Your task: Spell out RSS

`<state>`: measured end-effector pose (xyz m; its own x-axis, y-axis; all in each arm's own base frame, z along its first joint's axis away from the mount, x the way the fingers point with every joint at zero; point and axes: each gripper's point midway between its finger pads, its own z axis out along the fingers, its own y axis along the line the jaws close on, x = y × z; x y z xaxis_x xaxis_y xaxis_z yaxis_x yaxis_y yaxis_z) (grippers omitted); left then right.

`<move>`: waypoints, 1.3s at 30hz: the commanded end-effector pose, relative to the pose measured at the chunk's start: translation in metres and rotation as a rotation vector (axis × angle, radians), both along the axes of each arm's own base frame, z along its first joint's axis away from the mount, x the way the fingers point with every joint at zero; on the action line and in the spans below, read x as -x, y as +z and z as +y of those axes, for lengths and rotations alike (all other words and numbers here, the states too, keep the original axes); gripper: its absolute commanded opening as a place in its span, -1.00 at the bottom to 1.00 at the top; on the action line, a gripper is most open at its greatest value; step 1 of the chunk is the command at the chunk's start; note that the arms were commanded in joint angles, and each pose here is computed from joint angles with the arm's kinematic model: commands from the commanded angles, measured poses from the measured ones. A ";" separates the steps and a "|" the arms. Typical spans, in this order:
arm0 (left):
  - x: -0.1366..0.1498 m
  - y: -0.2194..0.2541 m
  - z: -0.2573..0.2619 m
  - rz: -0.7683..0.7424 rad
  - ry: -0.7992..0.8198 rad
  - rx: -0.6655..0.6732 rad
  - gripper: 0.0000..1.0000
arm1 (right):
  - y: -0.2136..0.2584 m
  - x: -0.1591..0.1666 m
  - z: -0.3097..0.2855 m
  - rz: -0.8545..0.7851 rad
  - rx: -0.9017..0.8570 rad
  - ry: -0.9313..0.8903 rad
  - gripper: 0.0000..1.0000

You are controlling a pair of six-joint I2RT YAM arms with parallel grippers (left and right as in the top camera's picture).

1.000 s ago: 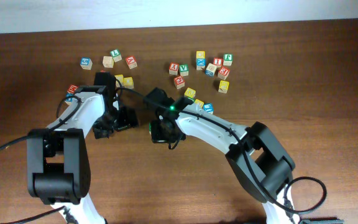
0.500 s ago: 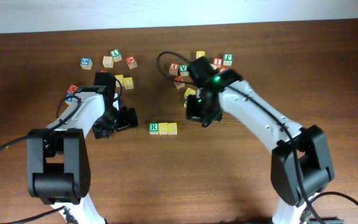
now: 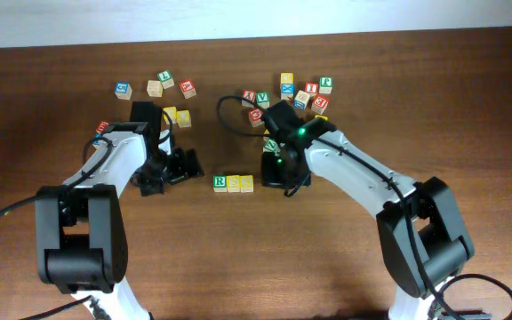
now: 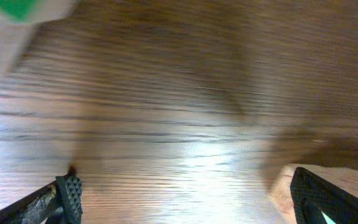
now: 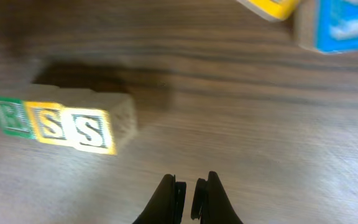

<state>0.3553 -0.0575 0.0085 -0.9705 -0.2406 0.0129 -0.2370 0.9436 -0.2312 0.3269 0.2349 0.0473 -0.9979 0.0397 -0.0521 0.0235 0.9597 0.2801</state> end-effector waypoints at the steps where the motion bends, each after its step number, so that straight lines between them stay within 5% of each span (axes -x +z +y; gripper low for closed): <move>1: 0.008 -0.004 -0.027 0.033 -0.030 0.129 0.67 | -0.004 0.011 0.021 -0.001 -0.022 0.032 -0.91; 9: 0.017 -0.011 -0.007 0.067 -0.036 -0.028 0.22 | -0.032 0.022 0.029 0.045 0.030 0.034 -0.92; 17: 0.017 -0.012 -0.008 0.066 -0.039 -0.030 0.64 | -0.032 0.024 0.035 0.051 0.012 0.045 -0.92; 23: 0.018 -0.011 -0.008 0.069 -0.039 -0.031 0.62 | -0.035 0.025 0.044 0.035 0.002 0.064 -0.91; 27: 0.018 -0.011 -0.008 0.070 -0.039 -0.031 0.31 | -0.036 0.023 0.041 0.025 0.017 0.061 -0.92; 30: 0.018 -0.012 -0.008 0.071 -0.039 -0.030 -0.11 | -0.036 0.023 0.041 0.025 0.017 0.060 -0.92; 34: 0.020 -0.011 -0.016 0.070 -0.060 -0.027 -1.00 | -0.036 0.023 0.042 0.025 0.016 0.062 -0.91; 39: 0.020 -0.011 -0.032 0.065 -0.063 -0.029 -1.00 | -0.036 0.024 0.042 0.026 0.016 0.063 -0.92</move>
